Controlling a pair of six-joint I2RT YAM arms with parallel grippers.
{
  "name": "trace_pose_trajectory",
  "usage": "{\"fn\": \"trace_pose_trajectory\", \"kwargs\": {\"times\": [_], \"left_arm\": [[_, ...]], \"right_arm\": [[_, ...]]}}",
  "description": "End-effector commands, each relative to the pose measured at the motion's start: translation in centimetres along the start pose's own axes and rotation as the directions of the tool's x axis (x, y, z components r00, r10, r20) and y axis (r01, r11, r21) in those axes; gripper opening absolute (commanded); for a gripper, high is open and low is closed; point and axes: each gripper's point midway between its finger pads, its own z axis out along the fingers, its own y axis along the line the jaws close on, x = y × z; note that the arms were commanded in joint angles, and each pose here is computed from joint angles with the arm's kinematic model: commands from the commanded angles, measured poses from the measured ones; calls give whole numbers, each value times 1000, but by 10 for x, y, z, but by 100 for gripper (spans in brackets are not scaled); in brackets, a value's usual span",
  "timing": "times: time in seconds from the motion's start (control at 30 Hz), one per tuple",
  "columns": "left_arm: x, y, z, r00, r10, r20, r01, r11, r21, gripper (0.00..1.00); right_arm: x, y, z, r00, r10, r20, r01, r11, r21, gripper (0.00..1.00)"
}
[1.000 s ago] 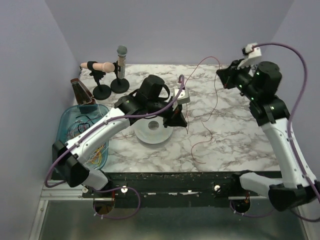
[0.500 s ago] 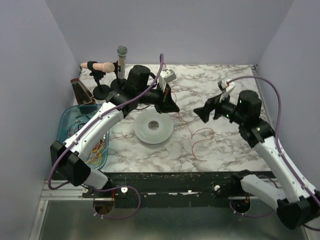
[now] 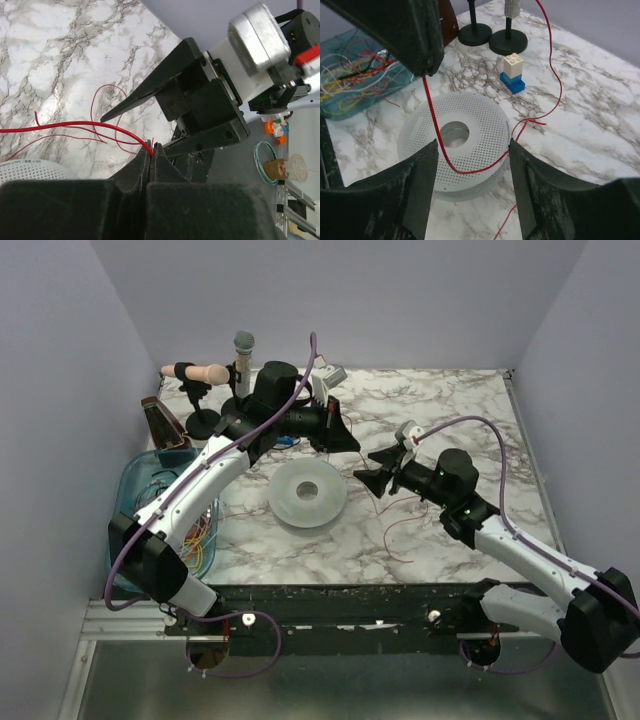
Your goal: Wrap the cables
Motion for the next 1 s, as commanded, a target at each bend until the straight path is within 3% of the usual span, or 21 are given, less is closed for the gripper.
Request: {"fn": "trace_pose_trajectory", "kwargs": {"times": [0.0, 0.07, 0.1, 0.17, 0.2, 0.23, 0.3, 0.33, 0.5, 0.63, 0.73, 0.8, 0.87, 0.97], "left_arm": [[-17, -15, -14, 999, 16, 47, -17, 1000, 12, 0], [-20, -11, -19, 998, 27, 62, -26, 1000, -6, 0], [-22, -7, -21, 997, 38, 67, -36, 999, -21, 0], [-20, 5, -21, 996, 72, 57, -68, 995, -70, 0], [-19, 13, -22, 994, 100, 41, -95, 990, -105, 15], [-18, 19, -23, 992, 126, 26, -121, 984, -133, 44], [-14, 32, -29, 978, 207, -24, -208, 958, -197, 87], [-13, 39, -33, 967, 251, -44, -254, 939, -233, 95], [-14, 30, -61, 890, 449, -75, -454, 863, -224, 98], [-38, 4, -89, 882, 471, -6, -460, 858, -231, 97], [-65, -7, -108, 913, 393, 107, -345, 887, -308, 95], [-76, -13, -114, 936, 292, 194, -219, 919, -328, 90], [-80, -18, -112, 953, 109, 284, -22, 956, -292, 88], [-81, -30, -107, 931, -111, 347, 182, 967, -179, 87]], "right_arm": [[-38, -10, 12, 986, 4, 165, -11, 999, 45, 46], [-42, -8, 13, 984, 19, 176, -26, 999, 33, 12], [-42, -6, 13, 985, 38, 166, -43, 999, 22, 3], [-44, 2, 15, 987, 97, 131, -96, 995, -17, 1], [-46, 5, 16, 984, 143, 107, -141, 990, -33, 1], [-48, 8, 18, 975, 207, 81, -204, 978, -40, 1], [-55, 6, 18, 951, 309, 23, -309, 951, -9, 1], [-55, 5, 17, 935, 355, -8, -354, 935, 11, 1], [-82, 4, 3, 817, 577, -9, -576, 815, -55, 1], [-140, -4, -14, 748, 628, 217, -607, 778, -162, 1], [-190, -22, -34, 646, 608, 462, -597, 779, -191, 1], [-221, -29, -50, 524, 616, 588, -592, 760, -269, 1], [-248, -28, -64, 398, 614, 682, -550, 754, -359, 1], [-276, -10, -68, 317, 598, 736, -480, 770, -419, 1]]}}
